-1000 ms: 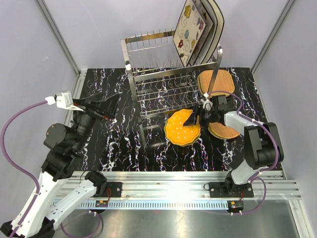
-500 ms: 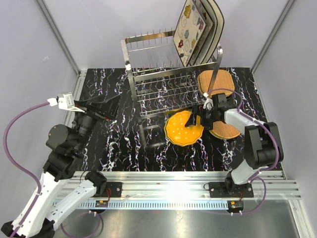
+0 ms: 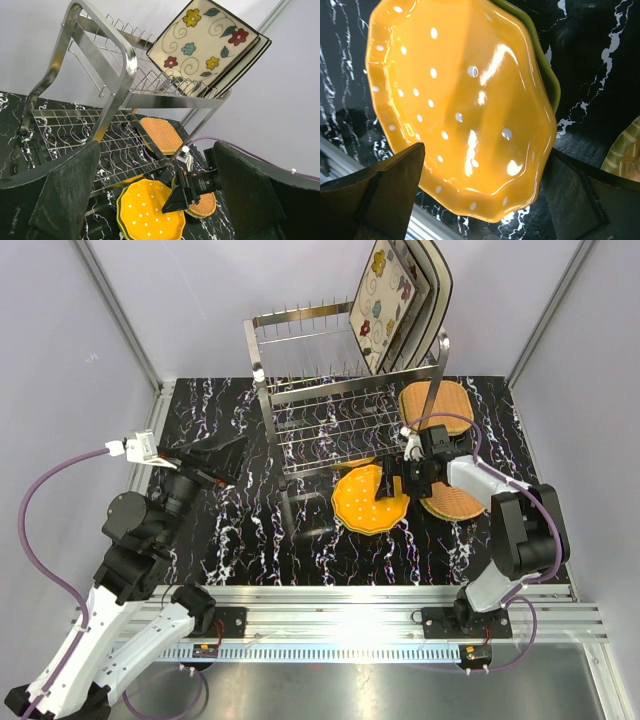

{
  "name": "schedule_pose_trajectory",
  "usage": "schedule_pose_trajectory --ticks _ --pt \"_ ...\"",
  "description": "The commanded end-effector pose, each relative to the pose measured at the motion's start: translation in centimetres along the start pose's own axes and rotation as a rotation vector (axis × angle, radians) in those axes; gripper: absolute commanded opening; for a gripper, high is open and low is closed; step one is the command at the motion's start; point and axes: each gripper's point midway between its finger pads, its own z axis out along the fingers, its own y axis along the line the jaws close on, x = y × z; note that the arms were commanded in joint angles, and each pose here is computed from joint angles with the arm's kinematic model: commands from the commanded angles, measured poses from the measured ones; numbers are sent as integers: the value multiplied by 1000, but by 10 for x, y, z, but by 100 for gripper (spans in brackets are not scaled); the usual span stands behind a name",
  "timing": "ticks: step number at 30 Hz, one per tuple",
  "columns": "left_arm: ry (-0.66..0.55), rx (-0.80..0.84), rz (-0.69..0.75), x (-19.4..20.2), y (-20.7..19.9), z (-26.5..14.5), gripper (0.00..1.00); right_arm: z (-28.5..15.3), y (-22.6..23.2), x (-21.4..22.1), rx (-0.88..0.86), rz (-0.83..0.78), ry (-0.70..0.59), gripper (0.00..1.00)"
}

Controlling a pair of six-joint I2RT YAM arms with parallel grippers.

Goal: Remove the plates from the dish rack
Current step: Place the plate on the table

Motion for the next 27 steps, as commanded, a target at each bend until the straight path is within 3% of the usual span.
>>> schedule_pose_trajectory --ticks 1,8,17,22,24,27 --pt "-36 33 -28 -7 -7 0 99 -6 1 -17 67 -117 -38 100" --pt "-28 31 -23 -3 -5 0 99 -16 3 -22 131 -199 -70 100" --pt "-4 20 21 1 -2 2 99 -62 5 -23 183 -466 -100 100" --pt "-2 -4 75 -6 0 1 99 -119 43 -11 60 -831 -156 100" --pt "0 -24 89 -8 4 -1 99 -151 70 -14 8 -986 -249 100" --pt "0 -52 111 -9 10 -4 99 -191 103 -16 -47 -1081 -351 100"
